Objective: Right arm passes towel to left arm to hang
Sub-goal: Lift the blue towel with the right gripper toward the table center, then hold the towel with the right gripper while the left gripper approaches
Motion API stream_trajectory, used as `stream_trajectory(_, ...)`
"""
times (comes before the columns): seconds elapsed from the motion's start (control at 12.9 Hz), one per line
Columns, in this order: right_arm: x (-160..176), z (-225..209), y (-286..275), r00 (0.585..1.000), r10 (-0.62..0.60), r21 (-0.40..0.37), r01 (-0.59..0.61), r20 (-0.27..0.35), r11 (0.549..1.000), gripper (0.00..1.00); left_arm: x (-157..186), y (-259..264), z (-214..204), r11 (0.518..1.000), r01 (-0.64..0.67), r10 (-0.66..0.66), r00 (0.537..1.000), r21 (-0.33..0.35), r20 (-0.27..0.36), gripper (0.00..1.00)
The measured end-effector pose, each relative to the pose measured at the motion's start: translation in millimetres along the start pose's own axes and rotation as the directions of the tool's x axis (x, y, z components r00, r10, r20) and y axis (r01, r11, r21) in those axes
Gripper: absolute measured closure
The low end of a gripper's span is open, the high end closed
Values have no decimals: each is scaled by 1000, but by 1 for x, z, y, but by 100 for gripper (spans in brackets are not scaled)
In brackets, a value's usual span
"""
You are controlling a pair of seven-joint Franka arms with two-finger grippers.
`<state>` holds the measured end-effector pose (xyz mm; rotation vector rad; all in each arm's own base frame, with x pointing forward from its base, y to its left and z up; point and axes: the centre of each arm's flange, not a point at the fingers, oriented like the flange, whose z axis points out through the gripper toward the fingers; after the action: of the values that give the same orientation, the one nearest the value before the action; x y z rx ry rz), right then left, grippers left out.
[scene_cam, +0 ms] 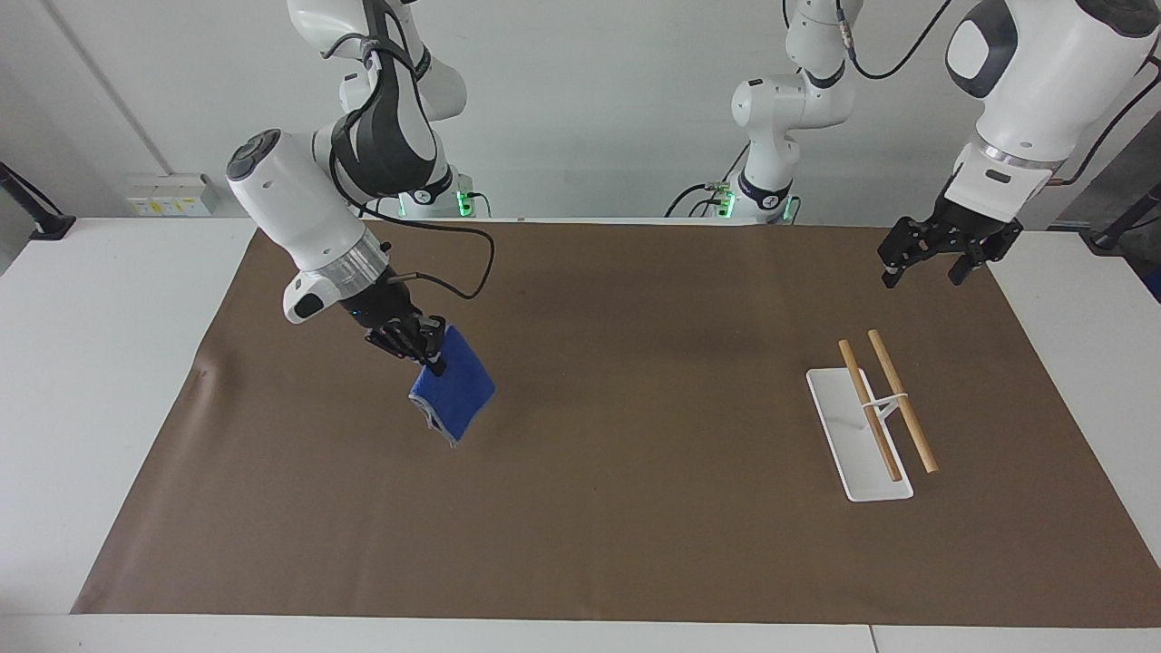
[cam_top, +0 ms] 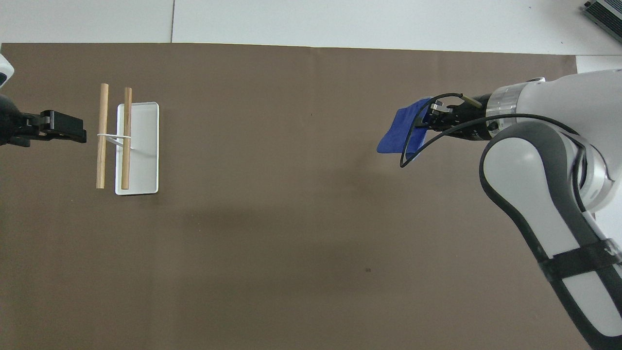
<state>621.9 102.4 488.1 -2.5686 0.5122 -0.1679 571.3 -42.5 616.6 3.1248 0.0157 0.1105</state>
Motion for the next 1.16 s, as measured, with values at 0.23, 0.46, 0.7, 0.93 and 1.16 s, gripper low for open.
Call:
stream_trajectory(0.23,-16,10,-36,971,234,151,-238,45,960,96,0,0,0,1000,0,0,1000,0,0,0)
stream_trajectory(0.46,-51,42,-94,898,434,262,-438,75,860,96,0,-4,0,1000,8,-8,1000,1,0,0)
stream_trajectory(0.7,-91,81,-135,826,547,372,-554,134,745,96,1,-9,0,1000,16,-16,1000,2,0,0)
stream_trajectory(0.93,-112,93,-153,760,615,427,-637,209,642,96,0,-11,1,1000,20,-20,1000,2,4,0)
stream_trajectory(1.16,-120,87,-169,697,649,454,-705,305,544,96,-4,-9,8,996,90,-90,996,6,22,0)
